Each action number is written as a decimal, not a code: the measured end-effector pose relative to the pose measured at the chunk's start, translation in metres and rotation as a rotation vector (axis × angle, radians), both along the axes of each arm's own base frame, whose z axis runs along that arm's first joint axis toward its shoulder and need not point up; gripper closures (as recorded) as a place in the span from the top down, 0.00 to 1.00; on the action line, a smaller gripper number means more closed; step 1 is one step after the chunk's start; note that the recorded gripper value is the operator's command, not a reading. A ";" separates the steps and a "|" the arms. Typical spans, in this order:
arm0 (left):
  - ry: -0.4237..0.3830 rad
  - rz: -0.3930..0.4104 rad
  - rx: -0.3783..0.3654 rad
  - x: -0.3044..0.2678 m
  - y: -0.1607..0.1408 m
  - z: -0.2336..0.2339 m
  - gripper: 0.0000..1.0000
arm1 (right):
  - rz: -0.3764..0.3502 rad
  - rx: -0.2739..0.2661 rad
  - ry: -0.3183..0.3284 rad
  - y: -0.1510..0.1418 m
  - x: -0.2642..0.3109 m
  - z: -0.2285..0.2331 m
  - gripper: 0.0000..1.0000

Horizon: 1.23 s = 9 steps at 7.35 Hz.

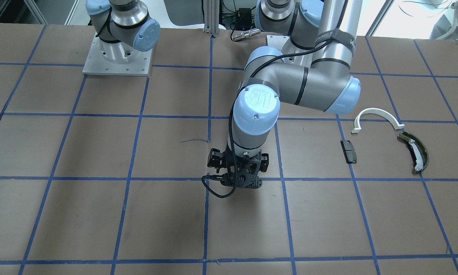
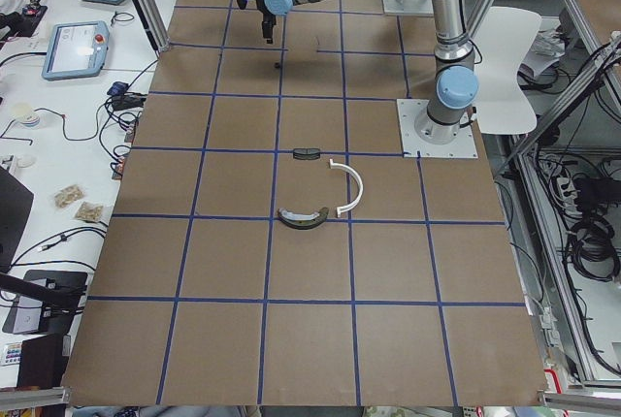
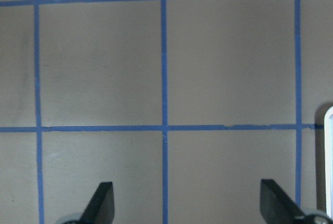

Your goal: Place bearing gear from tray to pile

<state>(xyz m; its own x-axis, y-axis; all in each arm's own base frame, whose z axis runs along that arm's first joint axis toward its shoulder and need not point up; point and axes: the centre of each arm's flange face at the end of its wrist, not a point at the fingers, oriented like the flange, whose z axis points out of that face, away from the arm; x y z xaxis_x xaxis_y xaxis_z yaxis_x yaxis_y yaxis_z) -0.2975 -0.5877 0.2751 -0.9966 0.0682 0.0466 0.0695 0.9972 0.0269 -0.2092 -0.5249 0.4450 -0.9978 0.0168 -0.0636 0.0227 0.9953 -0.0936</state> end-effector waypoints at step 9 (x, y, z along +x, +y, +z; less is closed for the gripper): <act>-0.043 0.034 -0.003 0.010 0.019 -0.104 0.11 | 0.568 -0.006 0.119 0.028 -0.215 -0.152 1.00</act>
<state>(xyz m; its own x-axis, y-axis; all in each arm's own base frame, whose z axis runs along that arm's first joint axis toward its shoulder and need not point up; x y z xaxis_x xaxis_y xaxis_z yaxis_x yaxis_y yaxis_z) -0.2872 -0.5686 0.1714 -0.9994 0.0346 0.0039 0.0347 0.9991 0.0259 -0.4239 -0.4966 0.2926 -0.8507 -0.5232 0.0507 -0.5256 0.8480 -0.0687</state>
